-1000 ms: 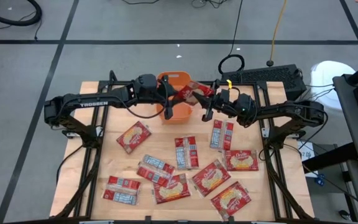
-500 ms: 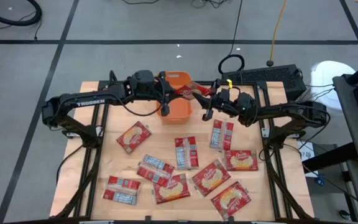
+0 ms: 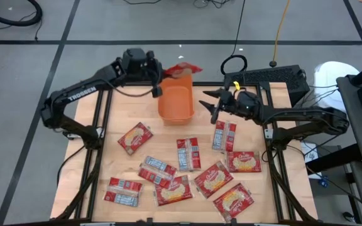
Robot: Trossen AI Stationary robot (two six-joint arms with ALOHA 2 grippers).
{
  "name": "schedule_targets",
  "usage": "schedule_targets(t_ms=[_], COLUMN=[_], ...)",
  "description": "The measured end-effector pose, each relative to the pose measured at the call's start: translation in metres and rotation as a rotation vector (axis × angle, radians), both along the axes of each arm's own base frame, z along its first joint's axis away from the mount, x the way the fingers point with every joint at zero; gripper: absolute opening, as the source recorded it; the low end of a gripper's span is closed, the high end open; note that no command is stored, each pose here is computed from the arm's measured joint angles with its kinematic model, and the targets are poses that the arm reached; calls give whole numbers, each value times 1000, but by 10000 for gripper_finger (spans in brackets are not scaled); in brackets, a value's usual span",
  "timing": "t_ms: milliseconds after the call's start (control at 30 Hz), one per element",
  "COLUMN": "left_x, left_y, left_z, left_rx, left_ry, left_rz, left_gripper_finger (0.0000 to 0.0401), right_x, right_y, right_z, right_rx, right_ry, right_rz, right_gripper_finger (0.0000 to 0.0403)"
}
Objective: Sort popcorn bags into baskets
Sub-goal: Put the red popcorn bag into the orange bin
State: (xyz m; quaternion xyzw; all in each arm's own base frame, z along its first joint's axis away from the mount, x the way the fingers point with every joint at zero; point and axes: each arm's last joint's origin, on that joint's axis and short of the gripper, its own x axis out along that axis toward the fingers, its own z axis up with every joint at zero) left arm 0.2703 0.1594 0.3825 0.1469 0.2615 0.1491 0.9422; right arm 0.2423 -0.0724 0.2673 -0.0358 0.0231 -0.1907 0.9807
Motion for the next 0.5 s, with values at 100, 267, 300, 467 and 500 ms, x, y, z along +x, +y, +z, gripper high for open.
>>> schedule_targets(t_ms=[100,267,300,467,500], left_x=[-2,4,6,12,12], left_y=[19,48,53,66,66], left_z=[-5,-32,-38,-69,-74], left_rx=[-15,-16,-21,-118,-137], left_ry=[93,240,260,378,400], left_rz=[27,18,16,26,25], left_gripper_finger=[31,35,35,37,37], right_x=[0,-1,-1,-1,-2], right_y=[0,1,1,1,1], right_z=[-4,-10,-11,-14,-15], right_rx=[12,24,28,44,49], right_ry=[43,104,114,137,148], right_rz=[2,4,4,3,3], right_gripper_finger=[210,210,210,210,210])
